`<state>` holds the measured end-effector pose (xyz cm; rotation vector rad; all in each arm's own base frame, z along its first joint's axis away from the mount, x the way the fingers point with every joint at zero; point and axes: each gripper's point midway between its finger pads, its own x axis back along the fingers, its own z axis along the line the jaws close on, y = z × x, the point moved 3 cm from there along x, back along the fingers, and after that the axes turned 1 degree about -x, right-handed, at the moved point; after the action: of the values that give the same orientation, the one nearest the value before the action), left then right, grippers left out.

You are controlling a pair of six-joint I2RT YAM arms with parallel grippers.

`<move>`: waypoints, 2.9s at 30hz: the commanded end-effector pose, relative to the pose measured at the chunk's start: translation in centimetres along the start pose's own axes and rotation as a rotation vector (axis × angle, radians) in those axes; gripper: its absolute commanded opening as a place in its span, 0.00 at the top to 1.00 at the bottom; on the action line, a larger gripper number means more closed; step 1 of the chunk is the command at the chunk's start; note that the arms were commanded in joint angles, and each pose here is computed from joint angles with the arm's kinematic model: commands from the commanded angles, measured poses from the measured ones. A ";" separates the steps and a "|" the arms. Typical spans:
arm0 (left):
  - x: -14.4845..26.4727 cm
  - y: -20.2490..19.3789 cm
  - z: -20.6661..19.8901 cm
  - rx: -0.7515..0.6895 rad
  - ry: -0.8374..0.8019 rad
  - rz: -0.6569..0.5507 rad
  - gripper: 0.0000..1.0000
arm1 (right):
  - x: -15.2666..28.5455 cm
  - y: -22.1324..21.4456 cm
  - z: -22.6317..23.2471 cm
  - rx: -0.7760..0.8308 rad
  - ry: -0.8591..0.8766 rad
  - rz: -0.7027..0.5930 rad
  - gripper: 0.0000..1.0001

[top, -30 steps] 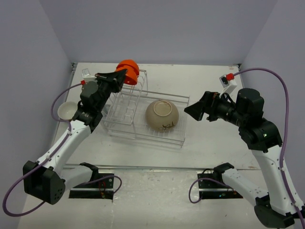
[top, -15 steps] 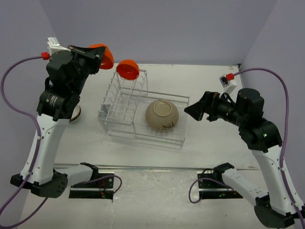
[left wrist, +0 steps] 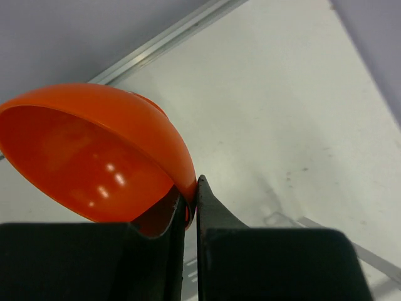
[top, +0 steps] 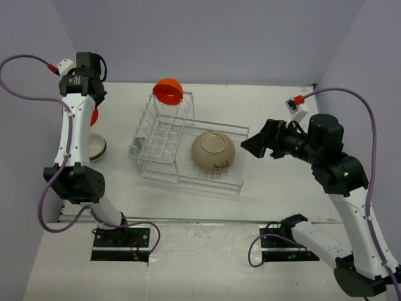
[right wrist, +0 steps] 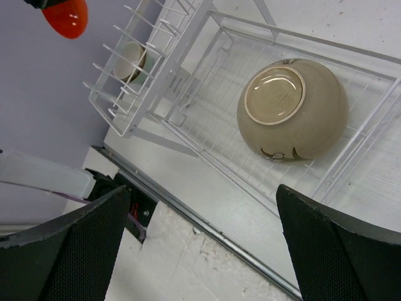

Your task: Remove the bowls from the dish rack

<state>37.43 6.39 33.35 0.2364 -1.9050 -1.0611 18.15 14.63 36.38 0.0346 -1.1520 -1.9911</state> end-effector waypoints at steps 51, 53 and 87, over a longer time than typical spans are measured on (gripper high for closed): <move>-16.2 -9.3 4.7 -0.280 0.257 0.363 0.92 | -0.9 1.3 -0.3 -0.002 -0.034 -0.017 0.01; -15.9 -9.2 4.7 -0.282 0.256 0.364 0.89 | -1.0 1.4 -0.3 -0.002 -0.036 -0.018 0.01; 15.8 -4.3 -13.7 0.417 -0.889 0.479 0.36 | 0.8 0.7 0.9 0.036 0.027 -0.026 0.01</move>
<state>38.58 -10.45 34.87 -0.4979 -2.4706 -0.6445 18.62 14.72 36.19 0.0156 -1.1560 -1.9837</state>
